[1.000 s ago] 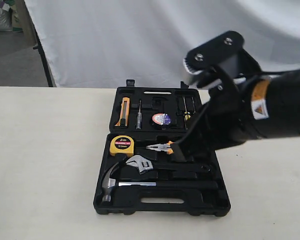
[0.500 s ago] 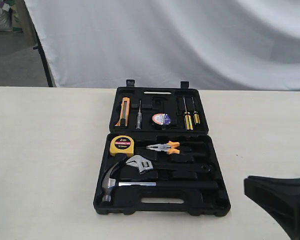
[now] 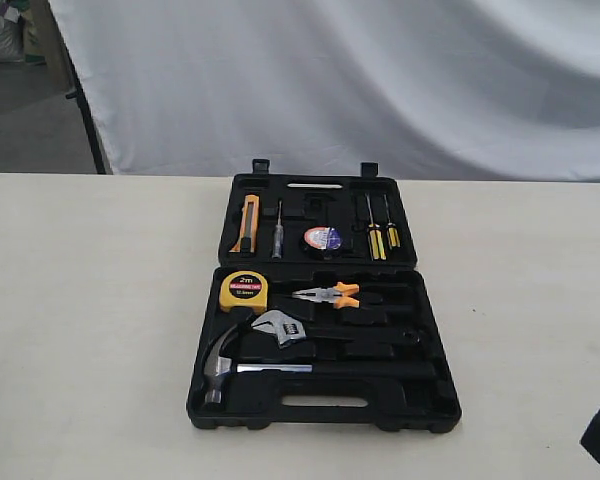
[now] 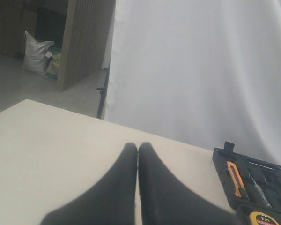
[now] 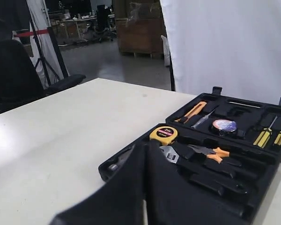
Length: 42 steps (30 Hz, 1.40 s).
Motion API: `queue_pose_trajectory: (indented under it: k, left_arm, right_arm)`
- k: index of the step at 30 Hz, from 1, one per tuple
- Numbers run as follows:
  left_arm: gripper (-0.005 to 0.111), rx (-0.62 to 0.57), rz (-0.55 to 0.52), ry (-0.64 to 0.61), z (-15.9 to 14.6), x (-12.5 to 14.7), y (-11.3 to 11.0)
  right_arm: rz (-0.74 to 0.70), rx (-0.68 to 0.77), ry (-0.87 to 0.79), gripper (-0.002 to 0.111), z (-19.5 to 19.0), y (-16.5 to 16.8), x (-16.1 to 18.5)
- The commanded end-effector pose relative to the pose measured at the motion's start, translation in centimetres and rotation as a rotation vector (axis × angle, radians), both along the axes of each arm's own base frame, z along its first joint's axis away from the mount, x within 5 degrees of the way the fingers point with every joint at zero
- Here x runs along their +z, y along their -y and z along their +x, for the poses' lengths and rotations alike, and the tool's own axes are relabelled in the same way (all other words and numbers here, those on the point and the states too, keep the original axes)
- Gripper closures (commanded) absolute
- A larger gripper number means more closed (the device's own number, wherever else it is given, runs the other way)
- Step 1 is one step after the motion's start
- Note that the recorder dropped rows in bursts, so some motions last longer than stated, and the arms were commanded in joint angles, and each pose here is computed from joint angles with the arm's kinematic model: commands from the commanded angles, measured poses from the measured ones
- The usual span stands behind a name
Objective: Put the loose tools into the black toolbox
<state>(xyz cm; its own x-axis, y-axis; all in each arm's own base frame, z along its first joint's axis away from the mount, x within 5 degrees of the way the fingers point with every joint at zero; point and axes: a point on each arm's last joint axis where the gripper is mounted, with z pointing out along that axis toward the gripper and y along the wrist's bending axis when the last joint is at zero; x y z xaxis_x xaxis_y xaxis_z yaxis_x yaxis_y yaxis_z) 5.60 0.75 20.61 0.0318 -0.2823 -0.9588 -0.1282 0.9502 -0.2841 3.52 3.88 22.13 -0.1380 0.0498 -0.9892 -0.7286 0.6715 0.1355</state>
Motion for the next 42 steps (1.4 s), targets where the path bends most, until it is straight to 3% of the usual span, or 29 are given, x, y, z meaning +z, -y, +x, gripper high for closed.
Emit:
queue_pose_trajectory:
  k: [1, 5, 16, 19, 23, 42]
  left_arm:
    - [0.106, 0.026, 0.002, 0.013, -0.1, 0.2, -0.1]
    - [0.106, 0.026, 0.002, 0.013, -0.1, 0.2, -0.1]
    - [0.106, 0.026, 0.002, 0.013, -0.1, 0.2, -0.1]
    - [0.106, 0.026, 0.002, 0.013, -0.1, 0.2, -0.1]
    - [0.106, 0.026, 0.002, 0.013, -0.1, 0.2, -0.1]
    - [0.106, 0.026, 0.002, 0.013, -0.1, 0.2, -0.1]
  right_arm:
    - [0.016, -0.043, 0.017, 0.109, 0.2, 0.1, -0.5]
    - [0.079, -0.204, 0.091, 0.109, 1.0, 0.6, -1.0]
    - [0.117, -0.665, 0.021, 0.109, 2.0, 2.9, -1.4]
    - [0.101, -0.667, 0.010, 0.109, 2.0, 2.9, -1.6]
    - [-0.031, -0.661, 0.013, 0.109, 2.0, 2.9, -2.1]
    - [-0.026, -0.662, 0.023, 0.109, 2.0, 2.9, -2.0]
